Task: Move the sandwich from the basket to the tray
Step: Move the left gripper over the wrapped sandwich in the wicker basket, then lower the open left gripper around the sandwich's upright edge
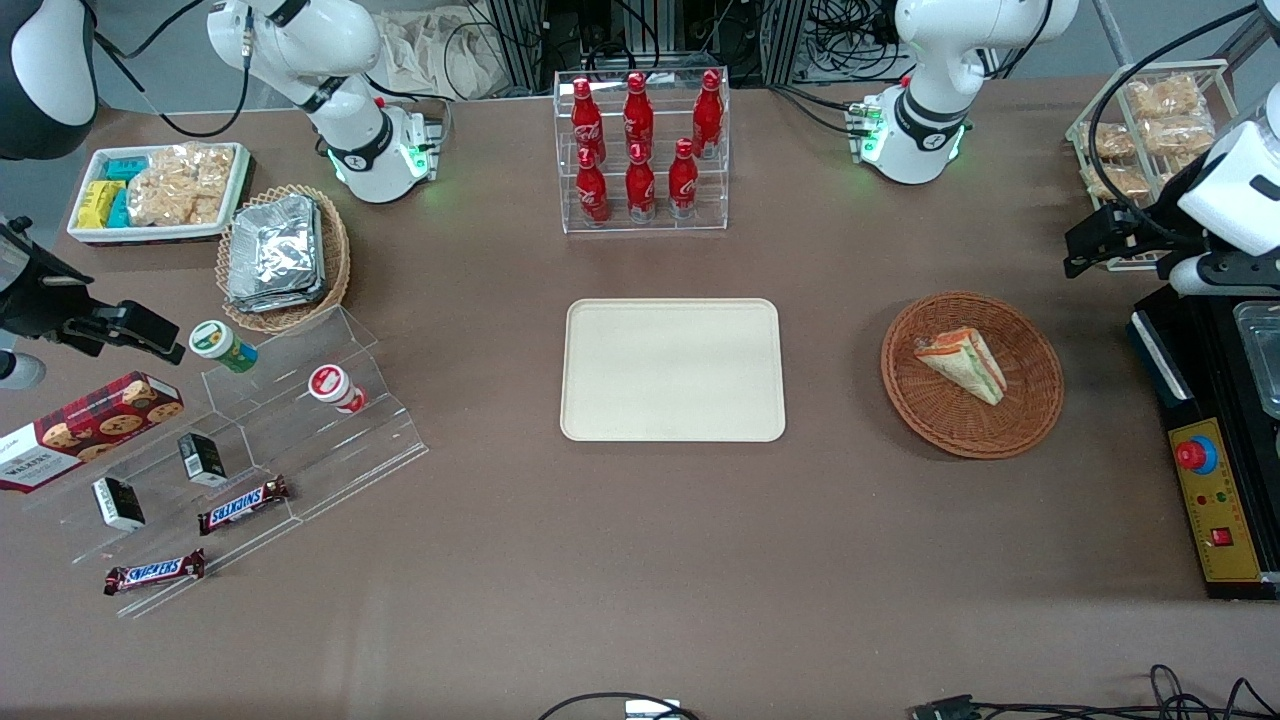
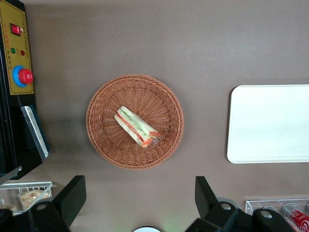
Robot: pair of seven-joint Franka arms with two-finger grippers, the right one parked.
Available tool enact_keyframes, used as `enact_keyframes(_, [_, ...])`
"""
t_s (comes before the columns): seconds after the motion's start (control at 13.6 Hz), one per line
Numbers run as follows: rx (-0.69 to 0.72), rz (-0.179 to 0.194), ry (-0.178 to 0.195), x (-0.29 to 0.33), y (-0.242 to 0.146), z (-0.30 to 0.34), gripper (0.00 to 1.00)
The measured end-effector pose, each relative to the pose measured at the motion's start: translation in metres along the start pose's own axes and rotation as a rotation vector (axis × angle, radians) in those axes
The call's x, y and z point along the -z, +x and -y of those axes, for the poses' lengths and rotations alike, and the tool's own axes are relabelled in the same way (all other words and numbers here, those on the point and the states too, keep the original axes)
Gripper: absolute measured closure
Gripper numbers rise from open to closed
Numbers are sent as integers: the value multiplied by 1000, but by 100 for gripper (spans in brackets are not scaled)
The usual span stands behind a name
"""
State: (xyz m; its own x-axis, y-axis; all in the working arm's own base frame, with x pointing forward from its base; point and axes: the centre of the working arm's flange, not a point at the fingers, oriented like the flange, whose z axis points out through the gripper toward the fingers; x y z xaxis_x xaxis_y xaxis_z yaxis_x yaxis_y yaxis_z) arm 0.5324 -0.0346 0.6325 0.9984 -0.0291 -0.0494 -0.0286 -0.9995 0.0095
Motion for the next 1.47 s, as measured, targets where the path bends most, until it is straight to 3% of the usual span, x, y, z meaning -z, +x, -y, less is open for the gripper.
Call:
enact_keyframes(0.29, [6, -3, 1, 1, 0, 0, 0])
enact_keyframes(0.59, [31, 16, 43, -7, 2, 6, 0])
enact_keyframes(0.73, [56, 40, 47, -31, 5, 10, 0])
enact_keyframes(1.03, [217, 48, 51, -111, 7, 15, 0])
enact_keyframes(1.47, [397, 4, 45, -205, -29, 21, 0])
